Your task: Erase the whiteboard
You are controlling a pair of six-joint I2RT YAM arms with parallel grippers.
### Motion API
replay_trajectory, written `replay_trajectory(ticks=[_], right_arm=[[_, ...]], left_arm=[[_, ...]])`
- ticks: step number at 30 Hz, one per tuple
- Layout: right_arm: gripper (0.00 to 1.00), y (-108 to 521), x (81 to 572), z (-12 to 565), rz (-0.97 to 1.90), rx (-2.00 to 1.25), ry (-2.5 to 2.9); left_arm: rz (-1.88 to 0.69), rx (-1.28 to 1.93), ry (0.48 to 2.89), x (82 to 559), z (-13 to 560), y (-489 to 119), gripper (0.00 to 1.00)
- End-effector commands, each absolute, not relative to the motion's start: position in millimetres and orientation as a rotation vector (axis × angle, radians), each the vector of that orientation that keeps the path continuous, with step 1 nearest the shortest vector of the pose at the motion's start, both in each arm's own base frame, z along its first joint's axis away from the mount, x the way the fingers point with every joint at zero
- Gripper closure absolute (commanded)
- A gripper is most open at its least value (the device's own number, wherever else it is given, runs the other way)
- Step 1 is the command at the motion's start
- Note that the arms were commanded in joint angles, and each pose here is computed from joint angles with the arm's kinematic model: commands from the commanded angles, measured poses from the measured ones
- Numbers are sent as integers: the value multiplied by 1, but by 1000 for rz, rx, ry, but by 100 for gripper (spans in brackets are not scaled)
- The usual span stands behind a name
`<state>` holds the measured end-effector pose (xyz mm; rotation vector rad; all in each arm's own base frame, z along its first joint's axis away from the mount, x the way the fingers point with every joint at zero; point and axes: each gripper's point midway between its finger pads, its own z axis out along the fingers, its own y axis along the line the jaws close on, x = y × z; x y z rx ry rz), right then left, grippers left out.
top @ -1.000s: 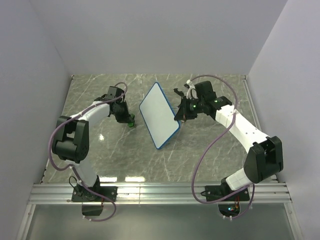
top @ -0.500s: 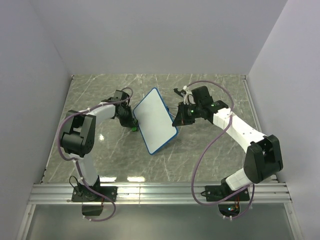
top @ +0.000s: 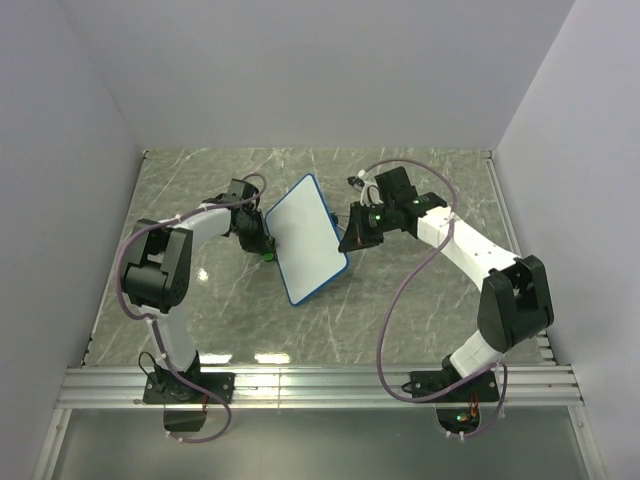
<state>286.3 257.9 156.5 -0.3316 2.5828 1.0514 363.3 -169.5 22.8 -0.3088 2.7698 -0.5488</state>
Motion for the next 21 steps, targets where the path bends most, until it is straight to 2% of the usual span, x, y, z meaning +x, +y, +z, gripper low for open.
replay_trajectory(ticks=[1,7,11,16,21], right_arm=[[100,295,293,168,1147,-473,2474],[100,312,293,167,1198,-492,2463],[87,323,295,163,1222,-495,2458],[80,335,294,156,1237,-496,2463],[66,344,296,148,1207,-496,2484]], left_arm=[[-557,-229,2851,347,-10,-179,100],[-556,-216,2853,340,-9,-176,100],[-548,-207,2854,336,-7,-174,100],[-539,-188,2853,330,-4,-171,100],[-534,-171,2852,326,-1,-169,100]])
